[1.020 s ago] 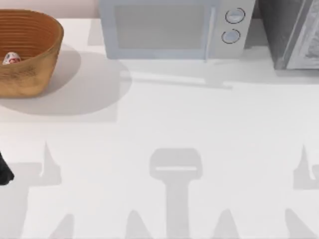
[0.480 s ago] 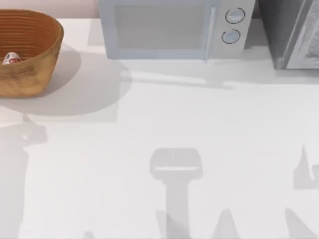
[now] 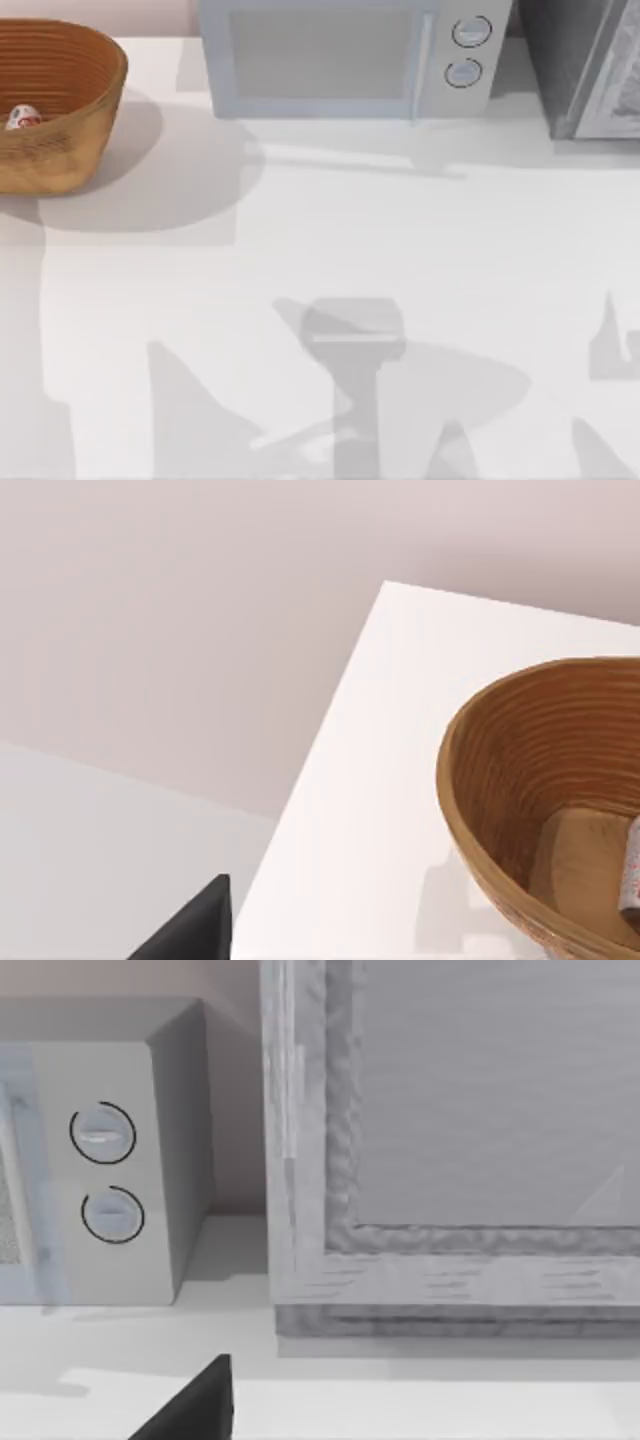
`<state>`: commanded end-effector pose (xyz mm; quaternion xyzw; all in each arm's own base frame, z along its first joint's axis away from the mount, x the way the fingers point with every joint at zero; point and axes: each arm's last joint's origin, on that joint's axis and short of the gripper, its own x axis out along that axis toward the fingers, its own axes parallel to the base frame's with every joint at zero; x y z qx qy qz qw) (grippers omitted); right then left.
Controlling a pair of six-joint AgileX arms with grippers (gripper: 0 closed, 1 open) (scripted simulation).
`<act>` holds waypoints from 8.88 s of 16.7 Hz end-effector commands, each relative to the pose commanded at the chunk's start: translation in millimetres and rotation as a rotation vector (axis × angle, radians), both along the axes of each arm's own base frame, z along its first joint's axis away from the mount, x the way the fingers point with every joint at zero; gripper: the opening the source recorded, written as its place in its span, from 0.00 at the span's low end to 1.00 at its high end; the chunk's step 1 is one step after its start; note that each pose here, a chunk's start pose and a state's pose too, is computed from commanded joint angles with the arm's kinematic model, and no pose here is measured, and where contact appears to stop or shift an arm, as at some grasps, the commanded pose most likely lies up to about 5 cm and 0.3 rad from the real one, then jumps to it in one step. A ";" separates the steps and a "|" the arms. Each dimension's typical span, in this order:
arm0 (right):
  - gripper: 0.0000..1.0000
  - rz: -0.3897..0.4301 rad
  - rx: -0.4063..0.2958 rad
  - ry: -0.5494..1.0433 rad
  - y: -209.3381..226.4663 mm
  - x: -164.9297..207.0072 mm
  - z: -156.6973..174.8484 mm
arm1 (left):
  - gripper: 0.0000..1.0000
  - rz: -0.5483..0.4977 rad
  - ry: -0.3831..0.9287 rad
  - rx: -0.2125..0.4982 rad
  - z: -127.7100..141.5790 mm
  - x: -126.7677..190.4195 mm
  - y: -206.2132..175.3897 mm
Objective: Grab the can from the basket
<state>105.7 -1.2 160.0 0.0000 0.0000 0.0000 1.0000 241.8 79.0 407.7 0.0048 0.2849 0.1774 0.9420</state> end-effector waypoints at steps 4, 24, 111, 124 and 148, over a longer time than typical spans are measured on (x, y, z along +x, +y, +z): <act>1.00 0.000 0.000 0.000 0.0 0.0 0.0 | 1.00 -0.013 0.207 -0.062 -1.0 81.6 29.7; 1.00 0.000 0.000 0.000 0.0 0.0 0.0 | 1.00 -0.339 0.861 -0.355 -215.2 267.1 -9.3; 1.00 0.000 0.000 0.000 0.0 0.0 0.0 | 0.00 -0.447 -0.592 -0.029 -228.2 -129.0 -84.0; 1.00 0.000 0.000 0.000 0.0 0.0 0.0 | 0.00 -1.084 -0.545 -0.199 -193.8 46.6 -124.7; 1.00 0.000 0.000 0.000 0.0 0.0 0.0 | 0.00 -1.900 -0.467 -0.493 -389.7 160.7 -162.4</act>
